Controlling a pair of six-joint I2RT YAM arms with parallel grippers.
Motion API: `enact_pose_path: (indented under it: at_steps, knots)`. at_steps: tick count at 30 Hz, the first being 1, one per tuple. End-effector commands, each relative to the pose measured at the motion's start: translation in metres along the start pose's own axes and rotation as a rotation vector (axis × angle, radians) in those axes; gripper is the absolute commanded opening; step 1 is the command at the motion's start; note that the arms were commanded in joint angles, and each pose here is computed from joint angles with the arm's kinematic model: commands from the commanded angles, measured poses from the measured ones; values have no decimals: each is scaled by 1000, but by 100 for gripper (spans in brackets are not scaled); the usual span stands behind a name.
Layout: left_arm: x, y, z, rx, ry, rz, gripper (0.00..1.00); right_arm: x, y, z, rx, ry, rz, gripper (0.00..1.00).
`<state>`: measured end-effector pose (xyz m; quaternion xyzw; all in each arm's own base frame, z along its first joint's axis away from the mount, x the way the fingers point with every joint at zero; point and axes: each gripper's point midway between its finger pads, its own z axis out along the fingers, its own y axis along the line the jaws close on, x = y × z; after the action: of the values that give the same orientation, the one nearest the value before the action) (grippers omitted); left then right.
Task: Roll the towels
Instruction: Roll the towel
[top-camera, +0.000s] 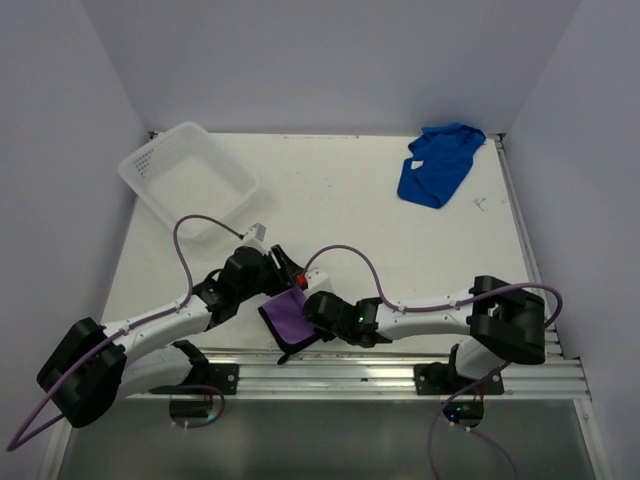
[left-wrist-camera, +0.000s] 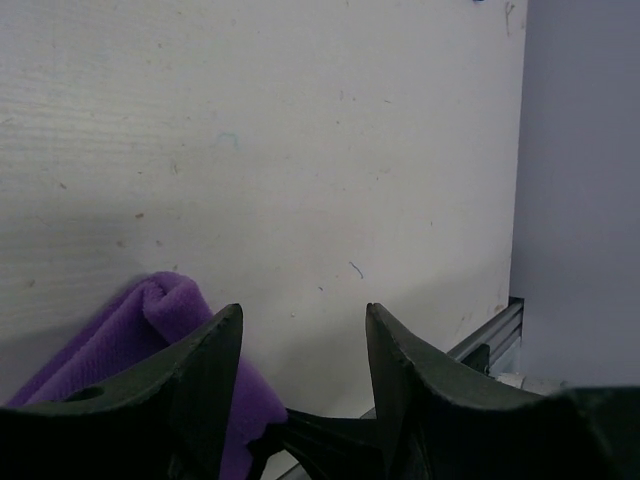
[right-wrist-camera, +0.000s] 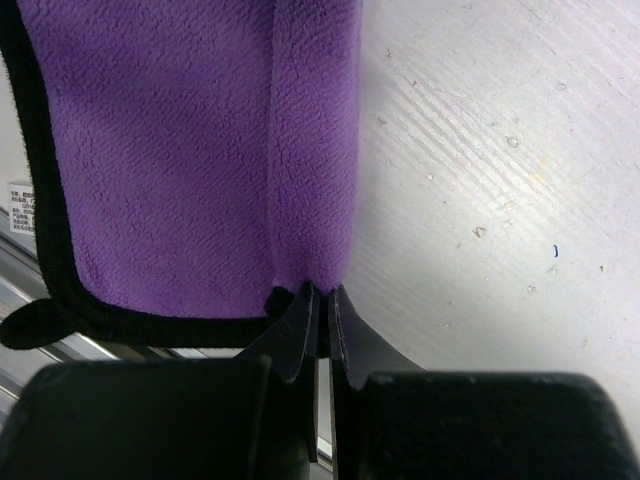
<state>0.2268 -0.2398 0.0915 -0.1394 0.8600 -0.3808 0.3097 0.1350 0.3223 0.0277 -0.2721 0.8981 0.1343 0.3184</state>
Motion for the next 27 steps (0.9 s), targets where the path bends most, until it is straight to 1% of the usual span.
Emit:
enact_pose_path:
  at_steps: [1,6,9,15,19,20,24,27]
  knots:
    - [-1,-26,-1,121,12,-67,56,3,-5,2,23,-13,12,0]
    - [13,-10,9,89,44,-71,56,5,-5,0,12,-16,22,0]
    - [21,5,13,37,51,-58,56,8,-7,0,12,-13,19,0]
    - [23,27,15,-66,44,9,56,8,-6,0,3,-15,25,0]
    - [24,31,18,-106,64,49,56,9,-3,1,-5,-10,22,0]
    - [22,36,20,-137,52,63,56,8,-2,1,-6,-11,21,0]
    - [25,48,21,-224,68,127,55,9,1,3,-5,-10,11,0]
    - [27,51,20,-245,66,144,55,9,5,4,-13,-13,7,0]
